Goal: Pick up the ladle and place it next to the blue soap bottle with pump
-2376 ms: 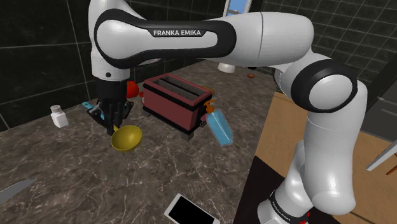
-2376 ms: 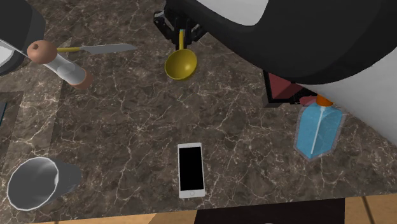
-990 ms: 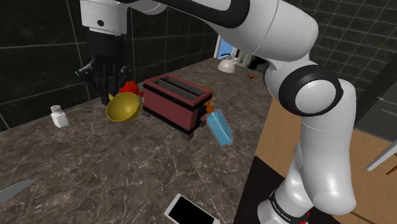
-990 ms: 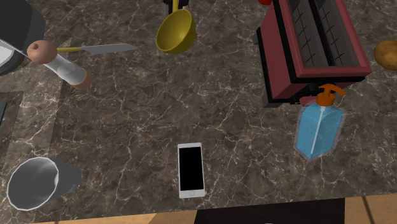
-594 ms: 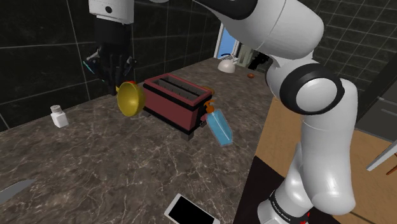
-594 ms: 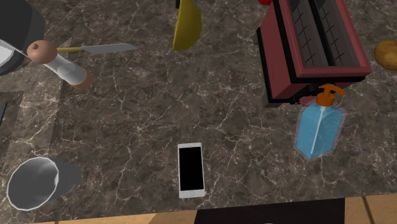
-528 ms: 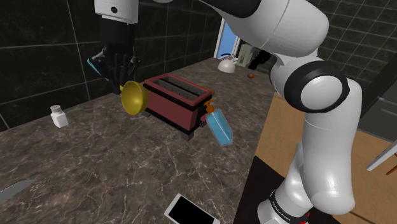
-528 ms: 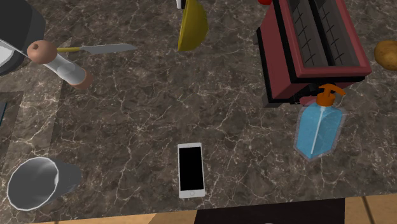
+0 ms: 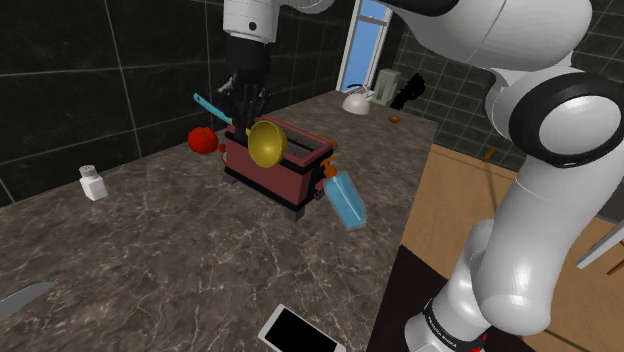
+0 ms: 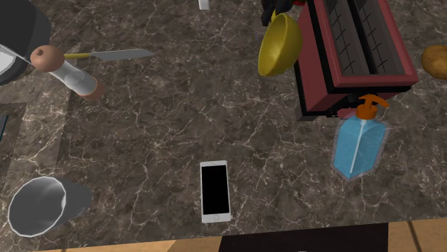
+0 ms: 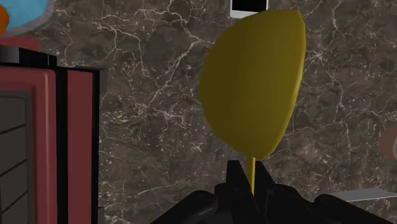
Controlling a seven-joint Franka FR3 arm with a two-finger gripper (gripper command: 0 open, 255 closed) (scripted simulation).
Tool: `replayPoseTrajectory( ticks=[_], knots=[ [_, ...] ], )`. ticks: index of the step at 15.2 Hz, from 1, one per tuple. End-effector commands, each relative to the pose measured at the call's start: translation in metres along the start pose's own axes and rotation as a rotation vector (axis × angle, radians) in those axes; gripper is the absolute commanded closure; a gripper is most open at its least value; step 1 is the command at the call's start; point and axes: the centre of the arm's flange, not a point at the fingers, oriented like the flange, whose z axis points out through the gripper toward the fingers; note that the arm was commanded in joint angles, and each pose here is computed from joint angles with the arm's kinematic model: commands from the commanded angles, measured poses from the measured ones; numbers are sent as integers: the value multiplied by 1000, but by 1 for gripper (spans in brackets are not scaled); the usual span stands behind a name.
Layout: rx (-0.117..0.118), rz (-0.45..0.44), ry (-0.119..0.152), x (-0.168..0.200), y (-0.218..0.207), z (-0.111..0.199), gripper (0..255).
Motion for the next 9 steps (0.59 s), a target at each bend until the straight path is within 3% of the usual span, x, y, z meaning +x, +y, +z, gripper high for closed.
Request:
replayPoseTrajectory(
  ticks=[1, 9],
  knots=[
    [1, -1, -1, -12, 25, -3, 255],
    [1, -1, -1, -53, 121, -15, 255]
  ],
)
